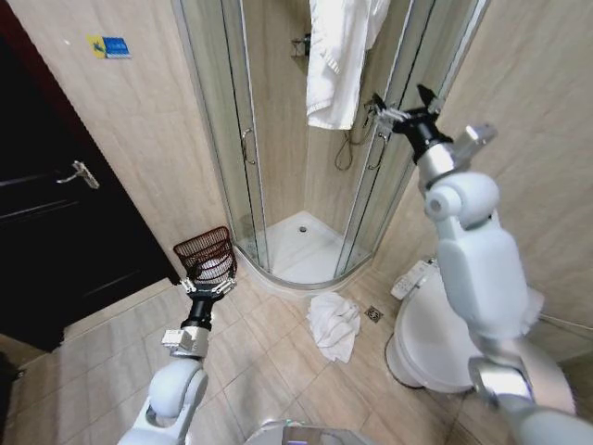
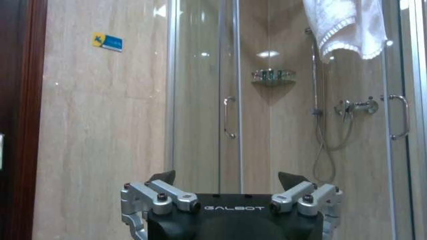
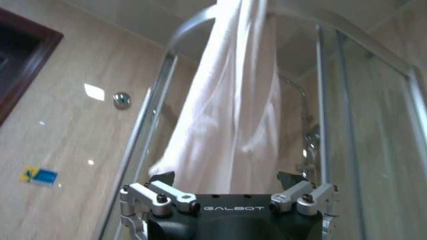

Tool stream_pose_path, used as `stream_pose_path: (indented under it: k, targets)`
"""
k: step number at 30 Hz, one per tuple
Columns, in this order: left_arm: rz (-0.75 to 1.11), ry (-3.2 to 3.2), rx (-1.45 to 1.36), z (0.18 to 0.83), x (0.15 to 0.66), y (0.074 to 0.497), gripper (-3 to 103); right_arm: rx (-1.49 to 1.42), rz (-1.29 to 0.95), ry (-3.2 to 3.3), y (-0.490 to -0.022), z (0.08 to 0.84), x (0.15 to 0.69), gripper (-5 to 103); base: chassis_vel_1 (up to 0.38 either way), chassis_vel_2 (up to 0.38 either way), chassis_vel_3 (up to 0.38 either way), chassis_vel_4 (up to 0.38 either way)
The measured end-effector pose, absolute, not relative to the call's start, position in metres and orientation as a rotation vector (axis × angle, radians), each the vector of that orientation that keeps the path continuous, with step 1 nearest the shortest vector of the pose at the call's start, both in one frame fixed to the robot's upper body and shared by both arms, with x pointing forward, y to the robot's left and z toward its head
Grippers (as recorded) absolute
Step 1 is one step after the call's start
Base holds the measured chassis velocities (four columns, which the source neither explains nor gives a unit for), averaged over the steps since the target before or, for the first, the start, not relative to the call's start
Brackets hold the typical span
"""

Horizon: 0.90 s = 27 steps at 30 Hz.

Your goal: Discard the used towel into the hamper.

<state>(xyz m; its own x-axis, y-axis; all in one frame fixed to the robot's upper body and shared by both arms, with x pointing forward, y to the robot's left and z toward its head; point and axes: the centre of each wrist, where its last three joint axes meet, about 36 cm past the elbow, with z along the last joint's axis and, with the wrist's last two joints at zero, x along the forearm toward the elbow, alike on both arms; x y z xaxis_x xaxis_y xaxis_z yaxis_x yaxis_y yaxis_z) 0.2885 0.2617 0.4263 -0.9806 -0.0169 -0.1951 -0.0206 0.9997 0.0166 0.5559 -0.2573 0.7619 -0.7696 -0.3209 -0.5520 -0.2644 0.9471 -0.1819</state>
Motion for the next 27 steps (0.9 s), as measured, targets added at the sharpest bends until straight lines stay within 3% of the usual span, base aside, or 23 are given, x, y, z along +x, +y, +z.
stream_pose_path:
  k: [13,27]
  targets:
    - [0.019,2.959,-0.027,0.416,0.288,0.26,100,-0.446,-0.089,2.391,-0.204,0.868,0.605,100,0.0,0.0,0.0,0.0]
    - [0.024,2.943,-0.056,0.412,0.284,0.269,100,-0.328,-0.059,2.444,-0.167,0.916,0.634,100,0.0,0.0,0.0,0.0]
